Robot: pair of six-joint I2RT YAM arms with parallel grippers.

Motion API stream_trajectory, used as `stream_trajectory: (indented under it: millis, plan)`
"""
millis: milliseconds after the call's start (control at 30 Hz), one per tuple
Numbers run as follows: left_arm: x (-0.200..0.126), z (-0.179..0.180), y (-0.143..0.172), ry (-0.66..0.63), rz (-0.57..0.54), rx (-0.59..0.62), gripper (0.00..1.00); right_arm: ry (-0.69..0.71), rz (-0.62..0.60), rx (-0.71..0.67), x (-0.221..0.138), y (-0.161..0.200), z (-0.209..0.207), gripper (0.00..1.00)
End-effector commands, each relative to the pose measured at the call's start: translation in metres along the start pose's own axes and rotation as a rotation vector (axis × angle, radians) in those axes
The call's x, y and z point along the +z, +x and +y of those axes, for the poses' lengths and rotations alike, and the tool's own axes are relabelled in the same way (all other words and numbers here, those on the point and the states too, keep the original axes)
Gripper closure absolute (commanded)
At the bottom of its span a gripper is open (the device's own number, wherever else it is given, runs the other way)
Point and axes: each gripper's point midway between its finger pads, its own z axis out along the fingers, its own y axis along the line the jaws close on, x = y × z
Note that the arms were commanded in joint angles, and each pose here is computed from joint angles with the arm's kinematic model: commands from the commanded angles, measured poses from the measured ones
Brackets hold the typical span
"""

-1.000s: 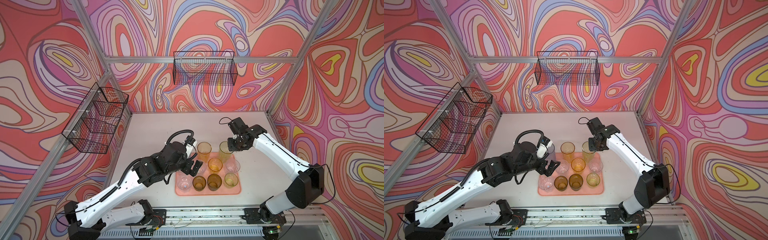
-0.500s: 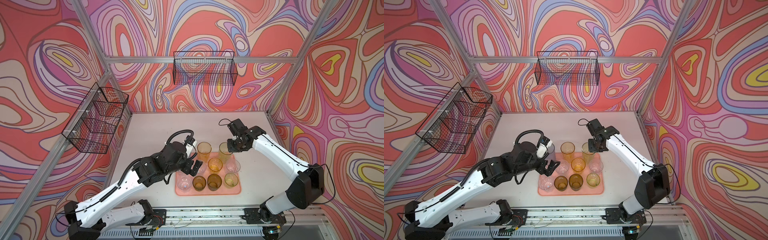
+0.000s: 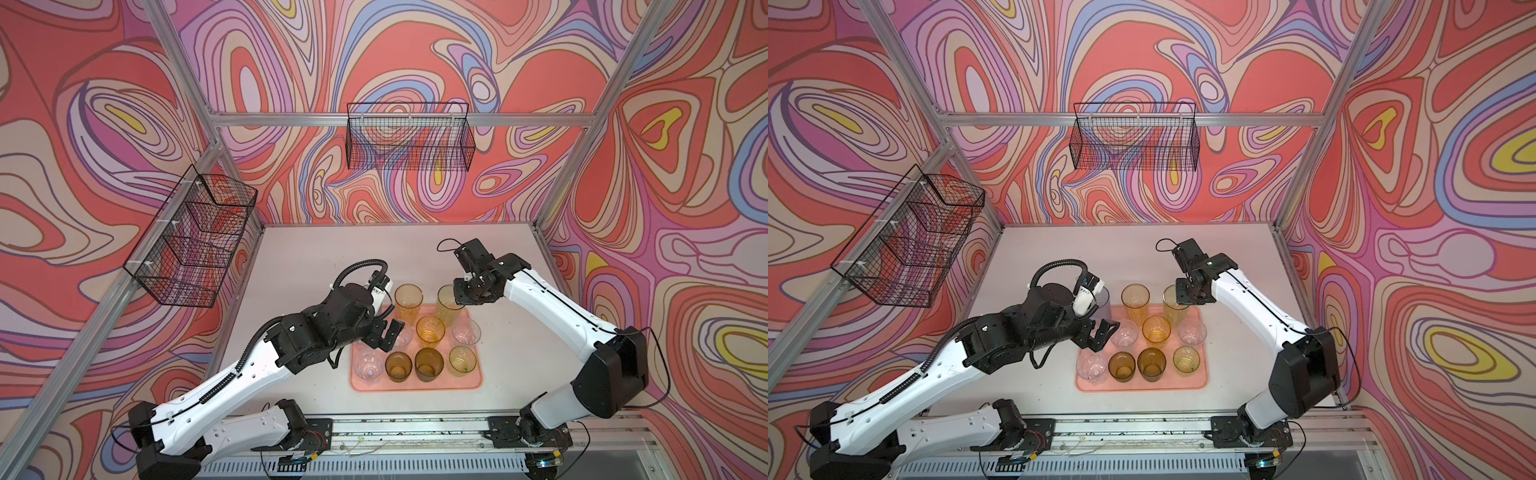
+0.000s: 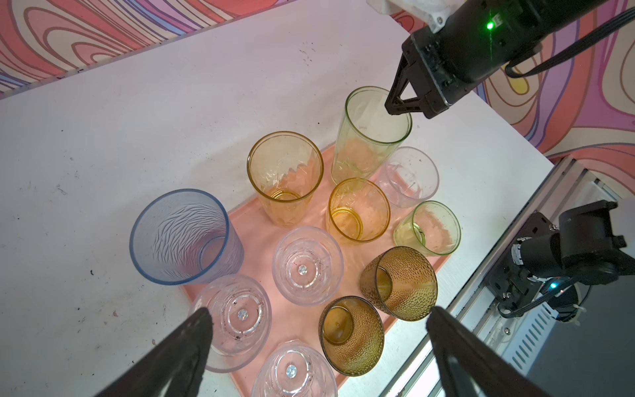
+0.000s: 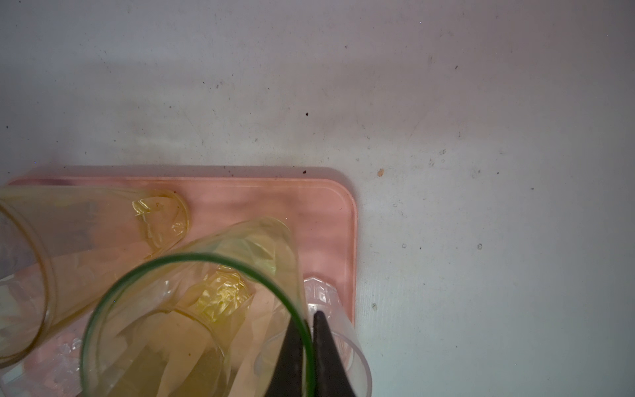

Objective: Place the glasses into the tray
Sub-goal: Place the glass on the tray.

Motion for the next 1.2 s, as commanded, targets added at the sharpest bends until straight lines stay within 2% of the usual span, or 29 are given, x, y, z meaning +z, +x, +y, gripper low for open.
stream_trajectory:
  millis: [0, 700, 1000, 1167]
  plan:
    - [0.003, 0.006, 0.013, -0.03, 0.046, -0.002, 0.0, 0.012, -0.012, 0.007, 0.005, -0.002, 0.001, 1.0]
    - [0.004, 0.008, 0.015, -0.043, 0.053, 0.004, 0.0, 0.013, 0.016, 0.013, 0.019, 0.002, 0.003, 1.0]
    - [0.005, 0.009, 0.016, -0.045, 0.057, 0.004, 0.0, 0.007, 0.008, 0.017, 0.017, 0.0, 0.004, 0.81]
    - [0.006, 0.009, 0.015, -0.045, 0.052, 0.002, 0.0, 0.011, -0.009, 0.028, 0.01, -0.003, 0.003, 0.59]
